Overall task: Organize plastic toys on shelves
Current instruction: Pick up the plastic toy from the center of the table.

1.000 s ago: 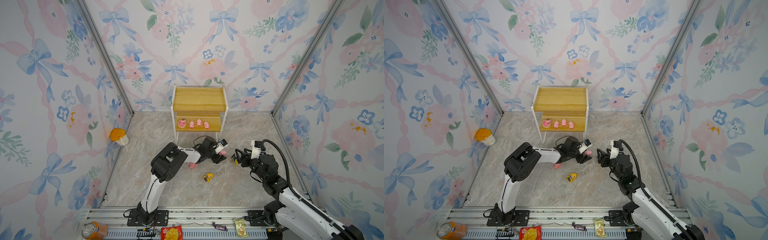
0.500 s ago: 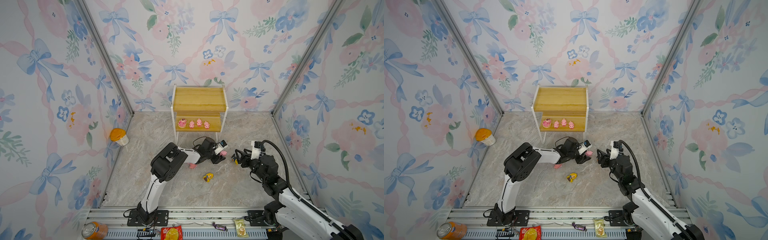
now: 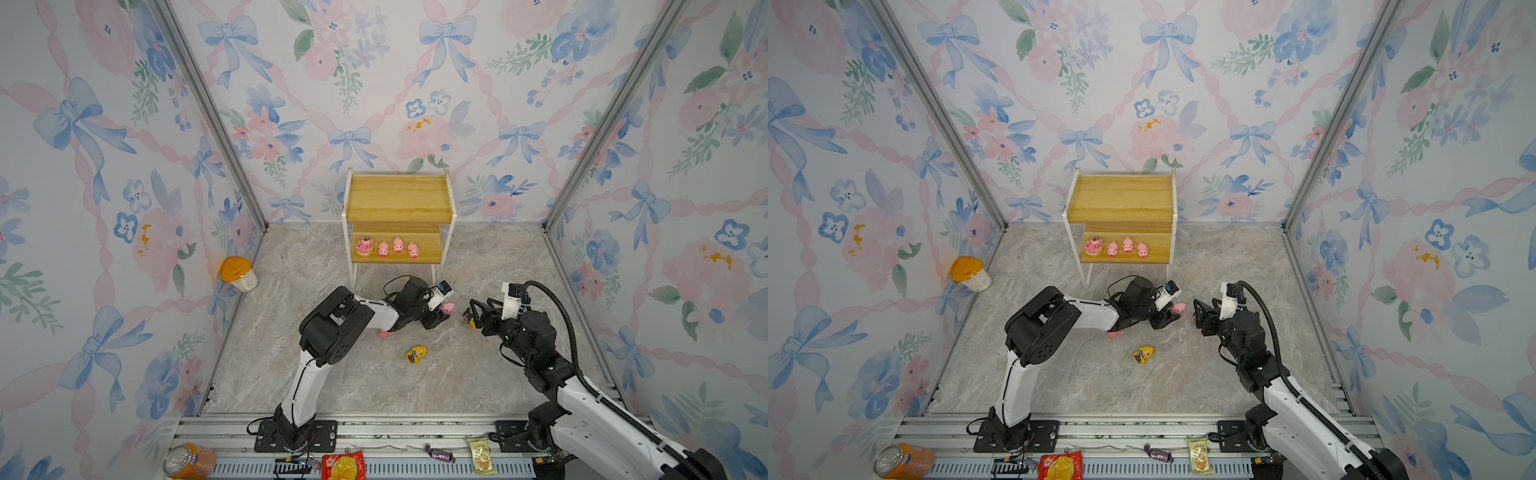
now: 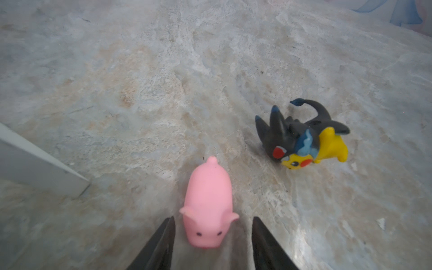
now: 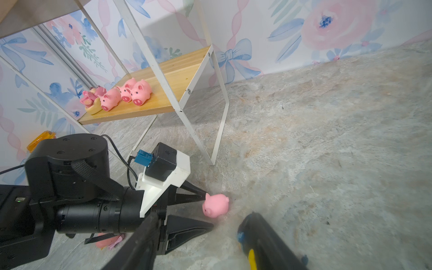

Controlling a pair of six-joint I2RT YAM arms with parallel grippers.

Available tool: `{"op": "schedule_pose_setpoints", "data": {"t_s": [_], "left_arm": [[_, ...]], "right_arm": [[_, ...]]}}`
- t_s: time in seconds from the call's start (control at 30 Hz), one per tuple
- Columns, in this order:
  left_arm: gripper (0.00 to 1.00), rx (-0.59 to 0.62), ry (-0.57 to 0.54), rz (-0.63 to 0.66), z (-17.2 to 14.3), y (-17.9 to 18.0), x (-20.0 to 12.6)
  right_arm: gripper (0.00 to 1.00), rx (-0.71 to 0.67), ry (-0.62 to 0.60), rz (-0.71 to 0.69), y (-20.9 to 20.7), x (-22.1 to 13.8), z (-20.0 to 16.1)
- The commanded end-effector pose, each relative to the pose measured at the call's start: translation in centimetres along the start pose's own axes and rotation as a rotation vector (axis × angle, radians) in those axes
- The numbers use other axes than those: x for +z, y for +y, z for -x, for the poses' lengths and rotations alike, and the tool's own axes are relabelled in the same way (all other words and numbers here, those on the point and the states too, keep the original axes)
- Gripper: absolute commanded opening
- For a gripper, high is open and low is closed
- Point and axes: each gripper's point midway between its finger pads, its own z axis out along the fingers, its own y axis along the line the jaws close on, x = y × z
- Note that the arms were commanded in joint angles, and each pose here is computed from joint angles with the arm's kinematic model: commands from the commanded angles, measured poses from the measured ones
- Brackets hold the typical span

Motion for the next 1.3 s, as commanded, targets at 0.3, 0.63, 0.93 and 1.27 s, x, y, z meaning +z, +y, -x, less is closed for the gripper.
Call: {"op": "schedule_pose_setpoints", "data": {"t_s": [0.3,0.63,0.93,1.27], "left_arm": [[0.55,-0.016,-0.072,0.022,1.8,0.2,0.0],[0.54,-0.016,-0.068,-0.003,1.5,0.0,0.5],[0.54,-0.017,-0.047,-0.023,1.0,-0.2,1.1],[0.52,-0.007,-0.002,-0.029,0.2,-0.5,1.8]], "right_arm": [[0.64,0.006,-0.031,0.012,-0.1,-0.2,0.1],[0.64,0.001,-0.038,0.018,0.1,-0.2,0.4],[0.64,0.0,-0.033,0.015,0.0,-0.1,0.2],[0.64,0.004,-0.035,0.01,-0.2,0.0,0.1]]}}
